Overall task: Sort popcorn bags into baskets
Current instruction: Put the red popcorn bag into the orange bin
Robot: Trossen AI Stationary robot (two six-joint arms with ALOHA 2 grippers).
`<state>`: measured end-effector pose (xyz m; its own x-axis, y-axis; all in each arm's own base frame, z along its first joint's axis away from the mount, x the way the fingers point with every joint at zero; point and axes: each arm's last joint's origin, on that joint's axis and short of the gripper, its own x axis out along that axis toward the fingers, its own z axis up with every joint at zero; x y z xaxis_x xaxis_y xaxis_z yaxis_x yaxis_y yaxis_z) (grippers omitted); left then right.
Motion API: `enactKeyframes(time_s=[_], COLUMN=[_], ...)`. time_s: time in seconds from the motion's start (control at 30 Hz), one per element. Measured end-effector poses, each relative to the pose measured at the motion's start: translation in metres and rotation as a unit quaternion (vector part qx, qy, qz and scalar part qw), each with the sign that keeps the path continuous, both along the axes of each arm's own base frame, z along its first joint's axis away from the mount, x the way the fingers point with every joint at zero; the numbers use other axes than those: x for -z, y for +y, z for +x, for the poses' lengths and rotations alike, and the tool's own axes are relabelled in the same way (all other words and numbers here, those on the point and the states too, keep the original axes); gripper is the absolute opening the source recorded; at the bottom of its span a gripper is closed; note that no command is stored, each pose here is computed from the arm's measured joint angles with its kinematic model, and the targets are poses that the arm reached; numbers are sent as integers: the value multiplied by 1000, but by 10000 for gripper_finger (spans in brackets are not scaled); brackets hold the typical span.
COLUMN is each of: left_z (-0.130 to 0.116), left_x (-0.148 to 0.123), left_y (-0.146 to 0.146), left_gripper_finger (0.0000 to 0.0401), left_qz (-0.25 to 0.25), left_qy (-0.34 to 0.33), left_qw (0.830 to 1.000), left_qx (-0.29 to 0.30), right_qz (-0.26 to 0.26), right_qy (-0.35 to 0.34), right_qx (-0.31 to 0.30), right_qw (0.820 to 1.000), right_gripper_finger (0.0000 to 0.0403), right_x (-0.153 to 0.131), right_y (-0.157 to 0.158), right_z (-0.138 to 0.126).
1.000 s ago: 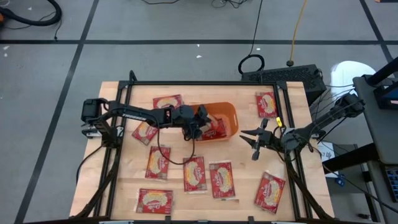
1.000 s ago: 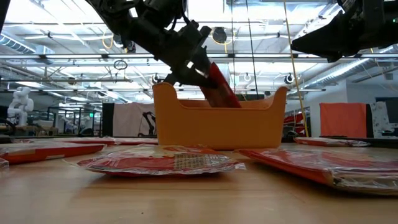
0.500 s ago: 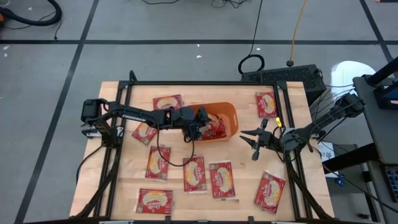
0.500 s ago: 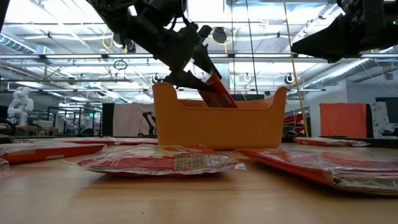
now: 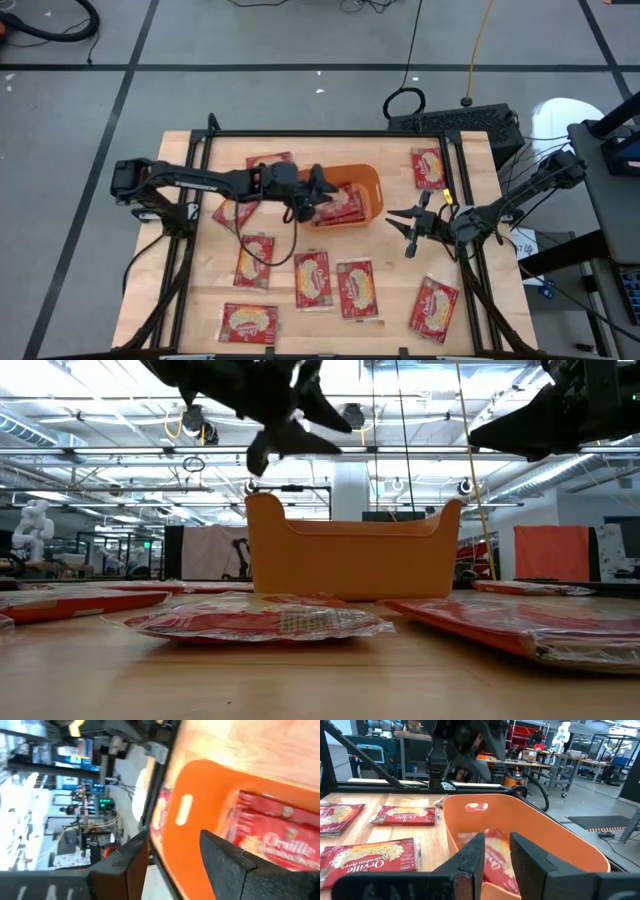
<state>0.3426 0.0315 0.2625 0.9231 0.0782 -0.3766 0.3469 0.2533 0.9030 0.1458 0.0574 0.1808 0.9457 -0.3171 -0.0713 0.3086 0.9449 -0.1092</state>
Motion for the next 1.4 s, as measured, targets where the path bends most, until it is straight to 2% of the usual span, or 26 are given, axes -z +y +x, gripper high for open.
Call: enactKeyframes(time_s=[0.13, 0.2, 0.27, 0.37, 0.47, 0.53, 0.67, 0.83, 1.0, 1.07, 1.23, 1.4], left_z=[-11, -19, -26, -44, -58, -64, -69, -70, -76, -80, -84, -89], left_x=[-18, -29, -39, -51, -53, -49, -39, -24, -1, 13, 32, 46], left_y=[1, 1, 1, 1, 1, 0, -3, -12, -16, -18, -24, -30], left_gripper_finger=[182, 182, 182, 182, 182, 181, 169, 137, 108, 100, 93, 93], left_qz=[-75, -119, -178, -256, -330, -362, -394, -410, -421, -421, -443, -454], left_qy=[-31, -51, -90, -126, -120, -100, -64, -58, -92, -85, -115, -139], left_qw=[996, 987, 964, 916, 876, 856, 829, 822, 821, 820, 812, 806], left_qx=[-47, -99, -178, -283, -330, -355, -393, -392, -375, -378, -361, -353], right_qz=[3, 10, 17, 26, 29, 31, 31, 8, -42, -47, -15, 52], right_qy=[-1, -2, -2, -5, -9, -15, -34, -30, 25, 39, 46, 77], right_qx=[0, 1, 2, 7, 42, 72, 106, 143, 208, 220, 239, 199], right_qw=[1000, 1000, 1000, 1000, 999, 997, 993, 989, 977, 974, 970, 976], right_gripper_finger=[84, 84, 84, 84, 84, 84, 84, 84, 84, 84, 84, 84], right_x=[0, 0, 1, 1, 1, 1, -4, -27, -56, -65, -72, -71], right_y=[0, 0, 0, 0, -2, -4, -8, -9, -12, -15, -27, -44], right_z=[0, 0, 0, 0, -1, -1, -1, 8, 16, 17, 20, 19])
